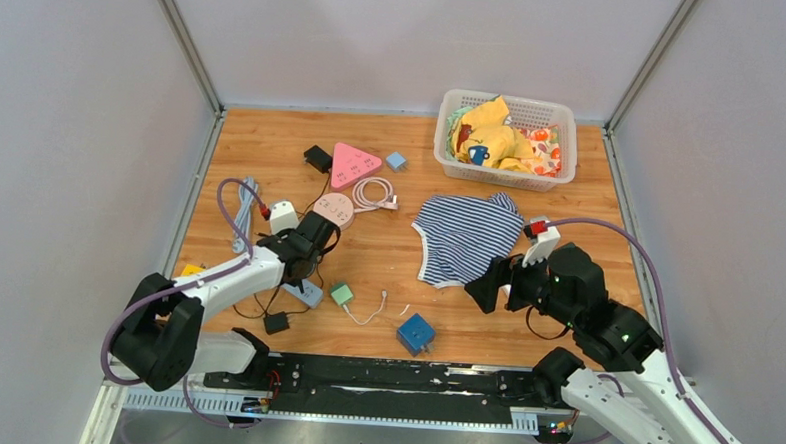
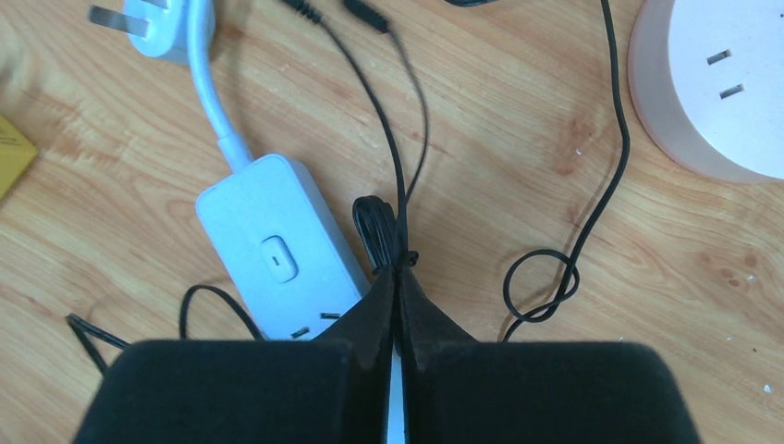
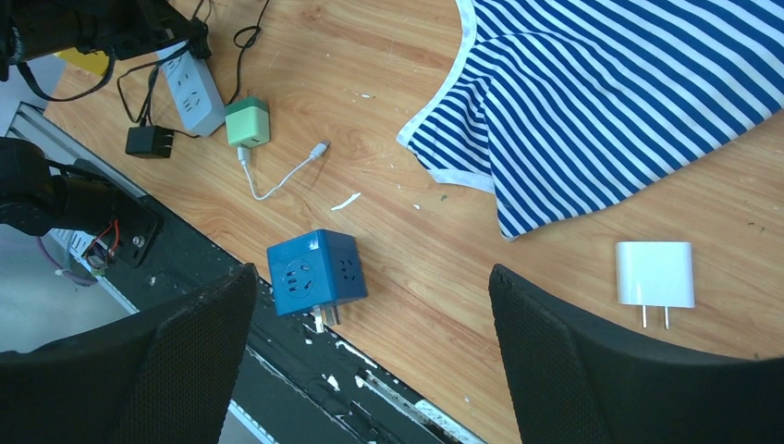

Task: Insert the plug
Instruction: Pick up the plug from the center of the board.

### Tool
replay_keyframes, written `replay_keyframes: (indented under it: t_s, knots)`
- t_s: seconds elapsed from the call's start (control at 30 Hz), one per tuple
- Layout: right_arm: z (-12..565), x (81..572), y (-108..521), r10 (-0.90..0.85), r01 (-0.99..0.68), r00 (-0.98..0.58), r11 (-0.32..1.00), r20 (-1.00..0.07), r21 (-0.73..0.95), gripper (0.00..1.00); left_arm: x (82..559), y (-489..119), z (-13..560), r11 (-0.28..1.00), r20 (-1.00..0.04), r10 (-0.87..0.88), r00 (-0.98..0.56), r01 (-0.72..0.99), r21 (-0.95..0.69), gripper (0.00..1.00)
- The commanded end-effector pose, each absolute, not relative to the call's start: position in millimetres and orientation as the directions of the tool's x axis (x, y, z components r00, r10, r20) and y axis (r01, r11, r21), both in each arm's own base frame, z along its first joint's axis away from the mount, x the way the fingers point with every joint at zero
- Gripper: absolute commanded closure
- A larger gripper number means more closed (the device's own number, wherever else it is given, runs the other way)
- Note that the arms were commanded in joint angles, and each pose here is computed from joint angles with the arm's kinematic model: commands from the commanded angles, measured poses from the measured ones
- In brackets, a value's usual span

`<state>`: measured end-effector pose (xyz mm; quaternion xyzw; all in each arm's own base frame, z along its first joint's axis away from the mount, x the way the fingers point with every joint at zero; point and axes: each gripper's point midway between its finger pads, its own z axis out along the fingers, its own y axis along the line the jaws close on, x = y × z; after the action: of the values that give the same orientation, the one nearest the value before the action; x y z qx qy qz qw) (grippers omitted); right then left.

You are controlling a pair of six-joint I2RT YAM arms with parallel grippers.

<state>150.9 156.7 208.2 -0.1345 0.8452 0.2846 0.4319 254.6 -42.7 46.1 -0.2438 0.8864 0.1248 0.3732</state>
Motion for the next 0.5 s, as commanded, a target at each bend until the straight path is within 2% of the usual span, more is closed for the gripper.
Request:
replay_keyframes:
  t_s: [0.0, 0.47]
  knots:
    - [218.7, 156.1, 156.4, 0.000, -0.490, -0.556, 0.808, -0.831, 0.328, 0.06, 256.2, -24.6, 80.2, 0.818, -0.784, -0.328, -0.527, -0.574, 0.044, 1.00]
    - [199.0, 182.1, 198.4, 0.006, -0.508, -0.604, 0.767, -0.797, 0.391, 0.07, 221.3, 8.4, 129.9, 0.760, -0.848, -0.400, -0.347, -0.642, -0.097, 1.00]
